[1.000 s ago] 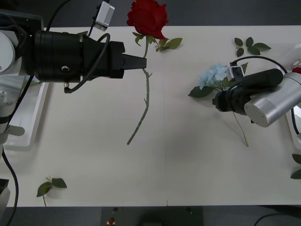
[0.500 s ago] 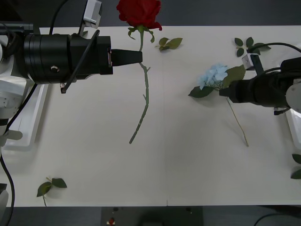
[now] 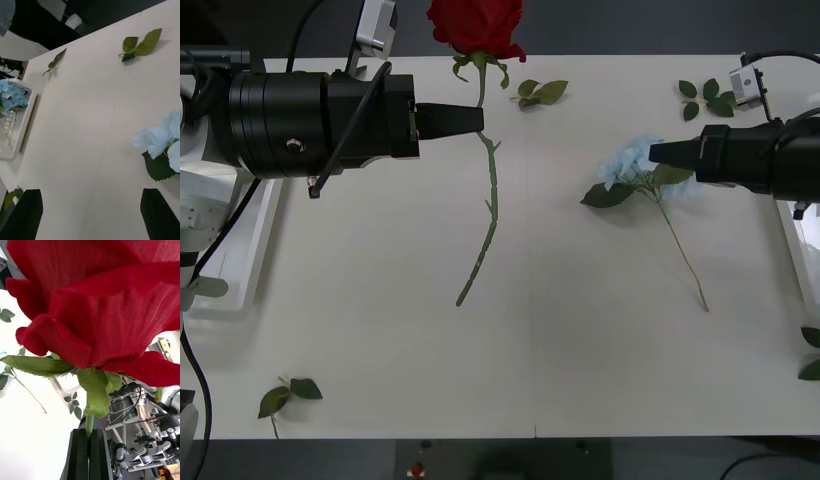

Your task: Put the red flowers into the right box and the blue flowers into the left box

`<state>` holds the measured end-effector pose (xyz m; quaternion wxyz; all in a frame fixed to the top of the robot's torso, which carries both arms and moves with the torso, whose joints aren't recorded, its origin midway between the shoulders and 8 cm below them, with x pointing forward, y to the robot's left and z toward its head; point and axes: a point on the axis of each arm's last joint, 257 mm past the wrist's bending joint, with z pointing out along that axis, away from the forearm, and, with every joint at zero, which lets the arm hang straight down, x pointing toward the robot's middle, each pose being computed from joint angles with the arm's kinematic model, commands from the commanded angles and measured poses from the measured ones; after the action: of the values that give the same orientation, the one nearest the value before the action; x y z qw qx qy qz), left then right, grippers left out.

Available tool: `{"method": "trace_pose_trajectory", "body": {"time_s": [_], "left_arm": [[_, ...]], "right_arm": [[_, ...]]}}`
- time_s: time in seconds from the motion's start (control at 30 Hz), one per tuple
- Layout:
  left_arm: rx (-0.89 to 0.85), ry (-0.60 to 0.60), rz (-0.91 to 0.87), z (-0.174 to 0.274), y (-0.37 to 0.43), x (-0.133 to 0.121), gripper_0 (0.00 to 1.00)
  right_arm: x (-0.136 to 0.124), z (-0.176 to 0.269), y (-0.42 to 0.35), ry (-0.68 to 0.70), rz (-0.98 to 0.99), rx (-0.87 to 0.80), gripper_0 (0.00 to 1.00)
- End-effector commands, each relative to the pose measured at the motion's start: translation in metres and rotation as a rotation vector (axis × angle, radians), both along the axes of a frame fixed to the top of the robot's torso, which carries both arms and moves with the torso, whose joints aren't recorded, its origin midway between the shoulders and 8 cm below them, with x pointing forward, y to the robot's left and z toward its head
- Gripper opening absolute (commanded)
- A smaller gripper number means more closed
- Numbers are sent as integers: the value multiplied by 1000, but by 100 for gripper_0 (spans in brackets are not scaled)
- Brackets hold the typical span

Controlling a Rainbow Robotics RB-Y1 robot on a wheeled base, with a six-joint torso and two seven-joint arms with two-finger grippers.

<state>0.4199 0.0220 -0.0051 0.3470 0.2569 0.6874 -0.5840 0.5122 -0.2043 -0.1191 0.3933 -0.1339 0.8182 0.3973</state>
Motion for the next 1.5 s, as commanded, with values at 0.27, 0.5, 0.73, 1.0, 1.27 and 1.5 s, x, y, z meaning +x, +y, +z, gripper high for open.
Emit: {"method": "trace_pose_trajectory", "body": {"time_s": [0.27,0.5,0.73,1.0,1.27,1.5], "left_arm": [[-22,-67,-11,11,-4,-4,0],[-22,-67,-11,11,-4,-4,0],[-22,-67,-11,11,-4,-4,0],[-22,-67,-11,11,-4,-4,0],[-22,-67,-11,11,-4,-4,0],[-22,-67,-11,11,-4,-4,0]], "right_arm": [[-45,12,-6,-160,205,155,76],[-85,13,22,-264,297,319,76],[-124,16,71,-316,362,471,76],[-157,32,124,-355,411,623,76],[-163,36,165,-395,420,663,76],[-166,41,205,-377,425,693,76]]}}
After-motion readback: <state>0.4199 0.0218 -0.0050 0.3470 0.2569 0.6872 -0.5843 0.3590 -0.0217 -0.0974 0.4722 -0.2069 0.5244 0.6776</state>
